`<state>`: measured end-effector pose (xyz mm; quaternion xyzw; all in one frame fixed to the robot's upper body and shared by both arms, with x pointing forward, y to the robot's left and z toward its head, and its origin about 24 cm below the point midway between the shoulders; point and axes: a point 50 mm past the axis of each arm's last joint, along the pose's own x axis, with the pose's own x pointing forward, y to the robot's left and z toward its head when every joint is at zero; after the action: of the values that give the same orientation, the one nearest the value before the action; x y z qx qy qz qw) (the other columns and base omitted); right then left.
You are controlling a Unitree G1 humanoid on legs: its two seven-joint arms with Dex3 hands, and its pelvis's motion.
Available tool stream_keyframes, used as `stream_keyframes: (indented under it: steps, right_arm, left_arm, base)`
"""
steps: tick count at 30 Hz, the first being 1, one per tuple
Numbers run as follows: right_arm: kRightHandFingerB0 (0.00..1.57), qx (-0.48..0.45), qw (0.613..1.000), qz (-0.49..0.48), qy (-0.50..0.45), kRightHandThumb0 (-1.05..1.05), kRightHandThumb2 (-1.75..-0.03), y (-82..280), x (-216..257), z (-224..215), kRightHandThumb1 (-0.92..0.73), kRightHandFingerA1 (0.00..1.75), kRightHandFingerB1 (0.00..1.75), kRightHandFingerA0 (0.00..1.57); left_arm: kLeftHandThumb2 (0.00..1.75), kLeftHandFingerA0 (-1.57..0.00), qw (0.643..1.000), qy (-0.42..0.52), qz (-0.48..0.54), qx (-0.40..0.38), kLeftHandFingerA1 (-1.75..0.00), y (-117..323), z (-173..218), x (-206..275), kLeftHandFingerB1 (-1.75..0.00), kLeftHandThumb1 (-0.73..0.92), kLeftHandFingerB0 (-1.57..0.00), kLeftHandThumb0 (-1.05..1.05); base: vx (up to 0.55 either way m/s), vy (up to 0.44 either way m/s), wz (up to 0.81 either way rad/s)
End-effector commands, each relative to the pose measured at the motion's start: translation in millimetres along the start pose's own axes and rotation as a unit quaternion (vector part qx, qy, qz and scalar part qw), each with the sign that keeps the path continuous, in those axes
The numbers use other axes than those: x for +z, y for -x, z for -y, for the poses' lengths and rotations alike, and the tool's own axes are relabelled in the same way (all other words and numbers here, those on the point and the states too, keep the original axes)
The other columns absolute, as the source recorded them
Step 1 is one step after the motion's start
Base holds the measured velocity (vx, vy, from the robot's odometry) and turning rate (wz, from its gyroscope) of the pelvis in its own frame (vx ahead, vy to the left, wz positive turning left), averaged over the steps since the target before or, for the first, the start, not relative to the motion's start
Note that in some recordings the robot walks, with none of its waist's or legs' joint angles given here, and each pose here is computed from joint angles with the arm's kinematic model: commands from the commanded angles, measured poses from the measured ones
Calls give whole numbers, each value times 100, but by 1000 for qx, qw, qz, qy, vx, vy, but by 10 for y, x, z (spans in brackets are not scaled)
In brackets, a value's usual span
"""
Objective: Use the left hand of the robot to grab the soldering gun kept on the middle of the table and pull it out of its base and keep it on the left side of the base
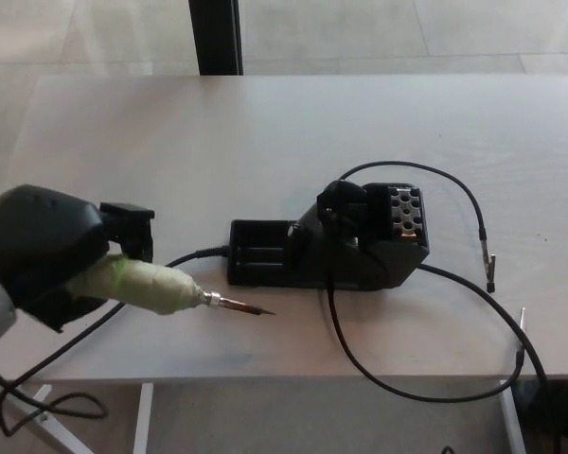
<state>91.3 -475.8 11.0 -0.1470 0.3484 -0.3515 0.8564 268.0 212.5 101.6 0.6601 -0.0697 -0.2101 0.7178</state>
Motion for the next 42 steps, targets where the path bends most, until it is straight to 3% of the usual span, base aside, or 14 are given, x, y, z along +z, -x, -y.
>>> stream_keyframes:
  steps: [1, 5, 8, 9, 13, 15, 18, 19, 21, 24, 36, 37, 41, 42]
  right_arm:
    - [27, -18, 1000, 18, -9, -57, -86, 4, 76, 89, -52, 65, 49, 51]
    - [30, -18, 1000, 14, -1, -52, -59, 11, 49, 87, -65, 59, 35, 54]
    - [24, -18, 1000, 14, 3, -58, -86, 7, 54, 80, -52, 65, 48, 50]
    - [31, -18, 1000, 15, 3, -53, -59, 9, 54, 83, -64, 59, 36, 54]
    - [26, -18, 1000, 18, -5, -59, -85, 11, 57, 85, -51, 67, 49, 53]
    - [33, -21, 1000, 16, -5, -52, -59, 15, 52, 104, -64, 60, 37, 59]
    - [27, -21, 1000, 17, -4, -56, -86, 17, 55, 105, -50, 68, 50, 56]
    - [33, -21, 1000, 16, -8, -52, -59, 15, 55, 105, -64, 62, 37, 61]
    - [26, -19, 1000, 13, -6, -55, -87, 12, 48, 93, -50, 69, 49, 58]
    - [34, -22, 1000, 16, -9, -52, -59, 7, 66, 93, -64, 63, 37, 62]
    - [26, -21, 999, 24, -7, -55, -86, 2, 122, 110, -50, 69, 49, 56]
    - [32, -21, 999, 24, -8, -52, -59, 2, 123, 111, -64, 63, 37, 60]
    - [25, -19, 999, 25, -12, -58, -86, 8, 112, 119, -51, 69, 49, 55]
    - [31, -20, 999, 25, -12, -52, -59, 8, 108, 119, -63, 65, 36, 59]
  left_arm:
    - [105, -84, 1000, 11, -11, -13, -175, -52, 194, -10, -154, 58, -70, -8]
    - [95, -82, 1000, 9, -13, -18, -175, -112, 280, -8, -157, 62, -67, -9]
    - [90, -77, 999, 9, -25, -27, -175, -167, 310, -17, -153, 65, -66, -10]
    - [84, -78, 999, 9, -25, -25, -174, -177, 324, -11, -150, 66, -66, -8]
    - [80, -83, 999, 11, -28, -30, -169, -197, 399, 10, -136, 71, -69, -10]
    - [75, -85, 997, 4, -48, -59, -146, -233, 500, 35, -70, 71, -64, -16]
    - [70, -68, 995, 0, -61, -80, -132, -270, 577, 23, -54, 68, -48, -16]
    - [68, -58, 993, 3, -65, -93, -109, -285, 612, 6, -50, 68, -41, -18]
    - [61, -35, 988, -34, -70, -134, -57, -280, 626, 12, -40, 72, -27, -32]
    - [60, -28, 985, -56, -71, -147, -56, -323, 585, 24, -38, 70, -28, -41]
    - [89, 0, 968, -149, -85, -183, -31, -250, 464, -14, -45, 53, -12, -67]
    - [89, 0, 967, -146, -88, -190, -25, -246, 448, -26, -40, 53, -10, -72]
    - [76, 0, 965, -124, -89, -214, 0, -219, 359, -56, -21, 66, -3, -72]
    - [82, 0, 965, -110, -91, -220, 0, -215, 322, -70, 0, 60, 0, -85]
  base:
    - [0, 0, 0]
    - [0, 0, 0]
    - [0, 0, 0]
    - [0, 0, 0]
    - [0, 0, 0]
    - [0, 0, 0]
    - [0, 0, 0]
    - [0, 0, 0]
    - [0, 0, 0]
    - [0, 0, 0]
    - [0, 0, 0]
    - [0, 0, 0]
    - [0, 0, 0]
    - [0, 0, 0]
